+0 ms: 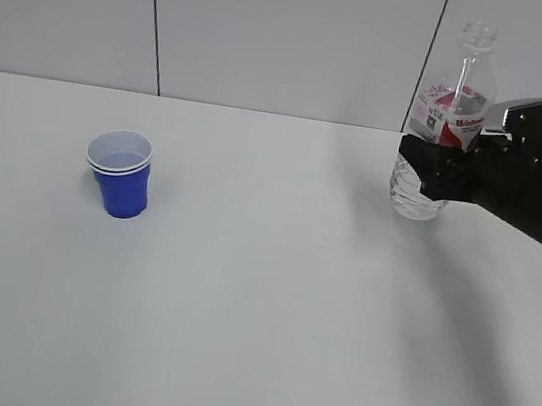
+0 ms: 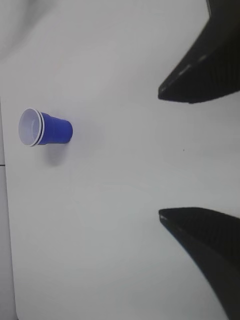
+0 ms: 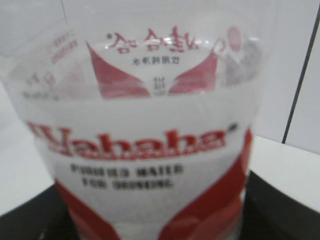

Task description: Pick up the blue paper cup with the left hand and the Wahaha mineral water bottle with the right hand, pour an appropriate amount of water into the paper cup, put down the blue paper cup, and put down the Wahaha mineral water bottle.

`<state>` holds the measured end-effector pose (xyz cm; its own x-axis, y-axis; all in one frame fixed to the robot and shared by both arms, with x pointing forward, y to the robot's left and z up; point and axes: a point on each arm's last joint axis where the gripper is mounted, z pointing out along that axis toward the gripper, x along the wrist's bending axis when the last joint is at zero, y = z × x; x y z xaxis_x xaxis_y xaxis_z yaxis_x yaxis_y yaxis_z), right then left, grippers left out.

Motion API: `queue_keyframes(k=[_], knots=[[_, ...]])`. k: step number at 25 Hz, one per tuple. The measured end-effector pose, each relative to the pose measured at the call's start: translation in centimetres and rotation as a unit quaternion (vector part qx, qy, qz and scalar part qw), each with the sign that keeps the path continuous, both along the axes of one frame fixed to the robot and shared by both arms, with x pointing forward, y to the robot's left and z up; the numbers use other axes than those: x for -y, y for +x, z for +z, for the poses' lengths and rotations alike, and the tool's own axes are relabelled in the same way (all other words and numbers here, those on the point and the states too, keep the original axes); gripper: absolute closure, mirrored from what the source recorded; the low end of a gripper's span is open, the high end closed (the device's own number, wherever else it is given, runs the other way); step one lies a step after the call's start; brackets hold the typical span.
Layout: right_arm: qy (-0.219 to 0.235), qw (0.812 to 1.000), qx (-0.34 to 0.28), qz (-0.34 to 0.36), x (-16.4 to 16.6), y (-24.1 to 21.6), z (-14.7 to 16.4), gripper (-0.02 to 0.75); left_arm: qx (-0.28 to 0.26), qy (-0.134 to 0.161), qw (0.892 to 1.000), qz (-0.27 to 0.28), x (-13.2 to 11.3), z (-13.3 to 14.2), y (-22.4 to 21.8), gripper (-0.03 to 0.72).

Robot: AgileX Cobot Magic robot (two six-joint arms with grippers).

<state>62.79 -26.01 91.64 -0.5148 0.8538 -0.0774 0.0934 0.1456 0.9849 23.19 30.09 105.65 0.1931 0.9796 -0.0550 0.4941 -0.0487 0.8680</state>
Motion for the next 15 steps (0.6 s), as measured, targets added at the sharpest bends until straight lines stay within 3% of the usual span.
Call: queue_keyframes(k=[15], knots=[[0.05,0.998,-0.021,0.007,-0.2,0.2,-5.1,0.267,0.0,0.0,1.0,0.0,0.0,0.0,0.0,0.202]])
